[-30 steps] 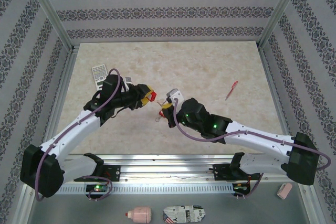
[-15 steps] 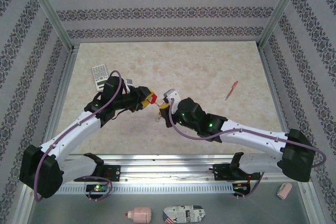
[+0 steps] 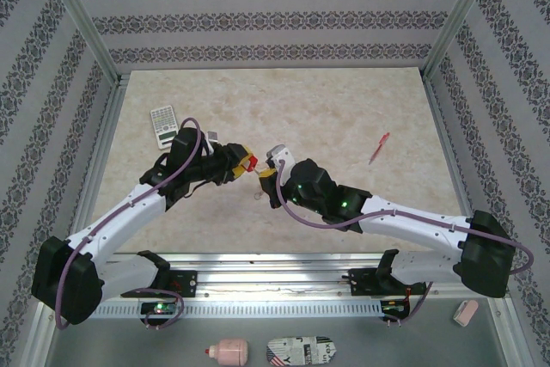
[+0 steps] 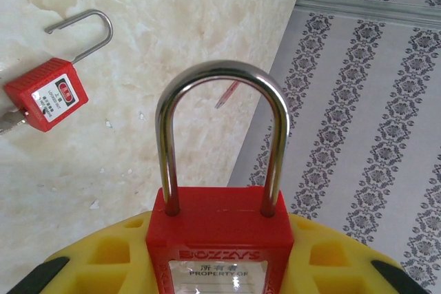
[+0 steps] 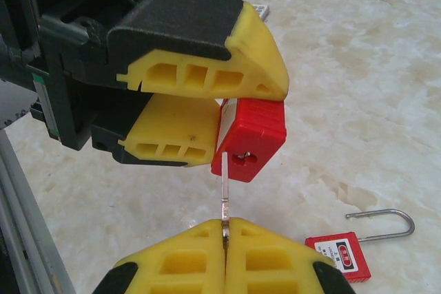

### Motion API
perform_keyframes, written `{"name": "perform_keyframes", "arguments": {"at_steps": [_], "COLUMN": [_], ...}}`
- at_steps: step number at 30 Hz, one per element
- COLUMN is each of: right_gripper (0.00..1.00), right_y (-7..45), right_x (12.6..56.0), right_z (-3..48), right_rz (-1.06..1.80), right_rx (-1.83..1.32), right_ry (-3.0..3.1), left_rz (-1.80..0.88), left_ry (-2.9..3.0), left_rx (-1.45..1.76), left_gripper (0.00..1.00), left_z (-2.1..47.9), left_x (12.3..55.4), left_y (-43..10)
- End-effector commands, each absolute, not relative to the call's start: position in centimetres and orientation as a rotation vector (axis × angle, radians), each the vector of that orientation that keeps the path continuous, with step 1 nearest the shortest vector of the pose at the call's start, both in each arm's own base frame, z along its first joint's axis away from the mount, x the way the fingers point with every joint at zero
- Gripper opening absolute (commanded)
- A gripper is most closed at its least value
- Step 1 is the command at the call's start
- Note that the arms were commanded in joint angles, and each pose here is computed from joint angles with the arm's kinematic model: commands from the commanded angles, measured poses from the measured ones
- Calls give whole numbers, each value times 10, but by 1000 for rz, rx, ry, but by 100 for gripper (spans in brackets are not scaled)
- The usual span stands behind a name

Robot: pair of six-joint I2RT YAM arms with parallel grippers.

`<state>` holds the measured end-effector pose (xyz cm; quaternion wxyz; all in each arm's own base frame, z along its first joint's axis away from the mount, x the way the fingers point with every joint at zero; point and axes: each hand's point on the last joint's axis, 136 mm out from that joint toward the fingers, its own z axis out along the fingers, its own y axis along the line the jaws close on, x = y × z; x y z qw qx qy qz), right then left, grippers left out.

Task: Unlock with the key

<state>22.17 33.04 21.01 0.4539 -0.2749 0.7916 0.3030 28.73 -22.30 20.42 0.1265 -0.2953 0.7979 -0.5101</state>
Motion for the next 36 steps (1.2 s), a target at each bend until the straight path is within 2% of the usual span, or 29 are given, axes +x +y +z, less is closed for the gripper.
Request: {"name": "perform_keyframes", "arguments": {"at_steps": [1,36], "right_gripper": [0,0], "right_y": [334,331], "right_x": [225,230], "right_z": [224,221], "right_rz": [791,894], "right_rx": [-642,-590], "right_ry": [1919,1939], "left_rz": [-1533,-1582], "left_ry": [2265,2196], "left_rx": [-812,-787], "left_gripper": [0,0], "left_z": [220,229], "left_x": [287,288], "left_y": [-227,-228]}}
